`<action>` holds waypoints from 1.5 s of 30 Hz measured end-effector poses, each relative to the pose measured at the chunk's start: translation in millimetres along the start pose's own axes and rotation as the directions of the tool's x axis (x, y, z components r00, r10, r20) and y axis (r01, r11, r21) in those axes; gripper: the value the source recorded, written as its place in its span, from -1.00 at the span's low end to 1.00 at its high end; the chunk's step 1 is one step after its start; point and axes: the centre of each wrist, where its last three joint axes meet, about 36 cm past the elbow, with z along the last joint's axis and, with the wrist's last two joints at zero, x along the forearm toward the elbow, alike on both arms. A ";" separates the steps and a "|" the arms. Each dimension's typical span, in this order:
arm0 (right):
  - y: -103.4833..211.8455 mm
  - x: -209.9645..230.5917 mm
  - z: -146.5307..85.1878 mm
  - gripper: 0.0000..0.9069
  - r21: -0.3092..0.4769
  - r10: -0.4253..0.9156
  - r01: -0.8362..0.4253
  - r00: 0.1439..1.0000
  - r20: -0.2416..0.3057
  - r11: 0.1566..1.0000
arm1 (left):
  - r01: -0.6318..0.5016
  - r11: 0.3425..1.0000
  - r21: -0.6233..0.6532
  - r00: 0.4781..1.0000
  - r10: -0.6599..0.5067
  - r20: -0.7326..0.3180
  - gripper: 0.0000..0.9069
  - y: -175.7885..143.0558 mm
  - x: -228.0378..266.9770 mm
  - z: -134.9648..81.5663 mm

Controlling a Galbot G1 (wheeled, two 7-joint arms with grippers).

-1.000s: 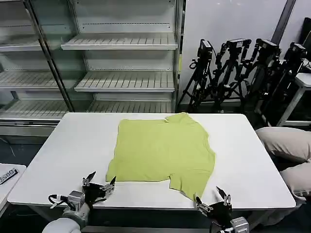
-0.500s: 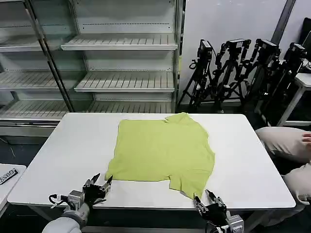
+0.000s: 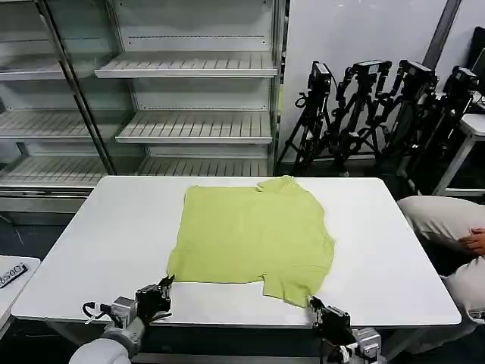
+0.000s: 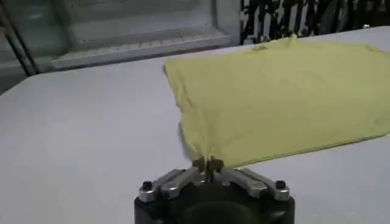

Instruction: Fold and organize the clothes.

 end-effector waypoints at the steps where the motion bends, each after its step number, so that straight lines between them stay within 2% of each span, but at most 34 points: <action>1: -1.4 -4.2 -2.4 -1.00 -0.001 0.001 -0.001 1.000 0.008 1.000 | 0.000 1.000 0.000 1.000 0.000 0.008 -0.98 -0.1 -2.0 -1.7; 7: -11.0 -34.6 -17.0 -1.00 0.000 0.007 -0.007 0.999 0.050 1.000 | 0.006 1.000 0.013 0.998 -0.007 0.058 -0.98 1.8 -20.9 -15.8; 23: -32.0 -131.0 -46.2 -1.00 0.014 0.024 -0.026 0.995 0.097 1.000 | 0.030 0.996 0.084 0.988 -0.042 0.147 -0.98 23.3 -85.0 -64.0; 33: -41.5 -168.7 -57.9 -1.00 0.032 0.028 -0.032 0.995 0.098 0.999 | 0.029 0.996 0.083 0.990 -0.040 0.135 -0.96 32.2 -110.6 -68.5; 45: -51.0 -182.6 -64.0 -1.00 0.038 0.066 -0.070 0.993 0.096 0.997 | 0.028 0.997 0.068 0.991 -0.036 0.125 -0.98 37.2 -129.4 -72.7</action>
